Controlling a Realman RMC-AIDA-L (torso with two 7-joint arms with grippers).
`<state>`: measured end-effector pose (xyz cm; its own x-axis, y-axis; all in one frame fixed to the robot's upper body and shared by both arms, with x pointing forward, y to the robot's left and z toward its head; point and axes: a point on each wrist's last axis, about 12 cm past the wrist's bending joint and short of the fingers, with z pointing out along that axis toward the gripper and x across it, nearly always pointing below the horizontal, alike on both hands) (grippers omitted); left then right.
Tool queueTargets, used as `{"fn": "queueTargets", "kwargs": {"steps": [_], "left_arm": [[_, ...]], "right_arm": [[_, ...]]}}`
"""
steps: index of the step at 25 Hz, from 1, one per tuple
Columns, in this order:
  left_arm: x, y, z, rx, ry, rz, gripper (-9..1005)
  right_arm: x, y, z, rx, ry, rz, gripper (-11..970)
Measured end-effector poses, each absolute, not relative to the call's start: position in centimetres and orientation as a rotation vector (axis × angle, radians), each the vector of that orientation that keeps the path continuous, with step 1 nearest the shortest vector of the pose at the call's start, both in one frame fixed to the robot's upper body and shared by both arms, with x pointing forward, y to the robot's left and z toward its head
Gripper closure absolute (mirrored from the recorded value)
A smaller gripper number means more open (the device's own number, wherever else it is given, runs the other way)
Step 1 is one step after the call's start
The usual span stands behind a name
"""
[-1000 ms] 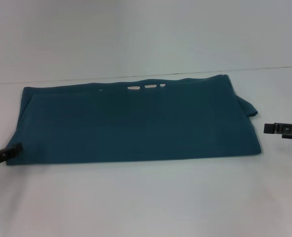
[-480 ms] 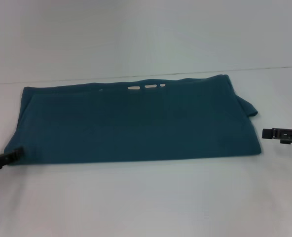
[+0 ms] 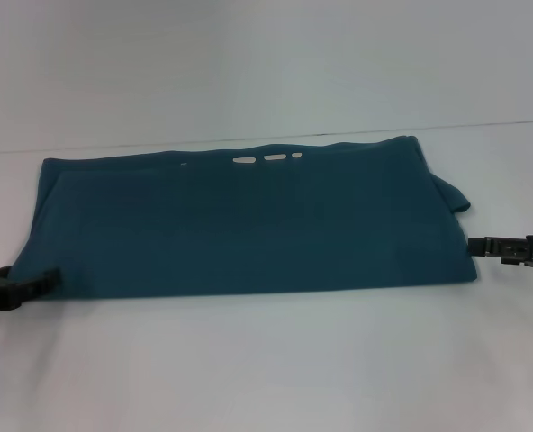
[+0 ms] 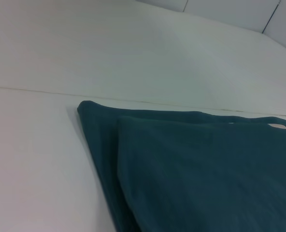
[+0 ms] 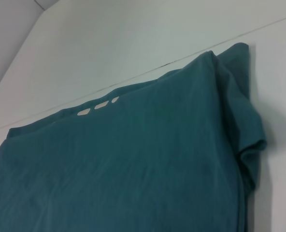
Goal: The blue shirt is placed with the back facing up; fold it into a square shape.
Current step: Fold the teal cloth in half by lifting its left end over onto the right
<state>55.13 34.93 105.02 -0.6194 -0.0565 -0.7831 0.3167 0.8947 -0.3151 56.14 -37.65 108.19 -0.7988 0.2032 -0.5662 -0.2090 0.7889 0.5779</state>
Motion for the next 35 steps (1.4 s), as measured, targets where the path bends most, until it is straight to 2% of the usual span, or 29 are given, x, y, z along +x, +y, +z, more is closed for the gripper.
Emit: {"fn": "queueTargets", "kwargs": {"steps": [14,25,35], "left_arm": [[55.4,34.6,105.2,0.213,2.179,-0.546,95],[56.1,34.9,105.2,0.209,2.227,-0.466,162],[56.4,34.9,105.6,0.215,2.224,-0.462,568]], "right_arm": [[56.4,-37.5,108.1,0.003,2.333,0.838,17],[56.4,-37.3,108.1,0.002,2.33,0.846,18],[56.5,-37.3,108.1,0.005,2.326,0.848,18]]}}
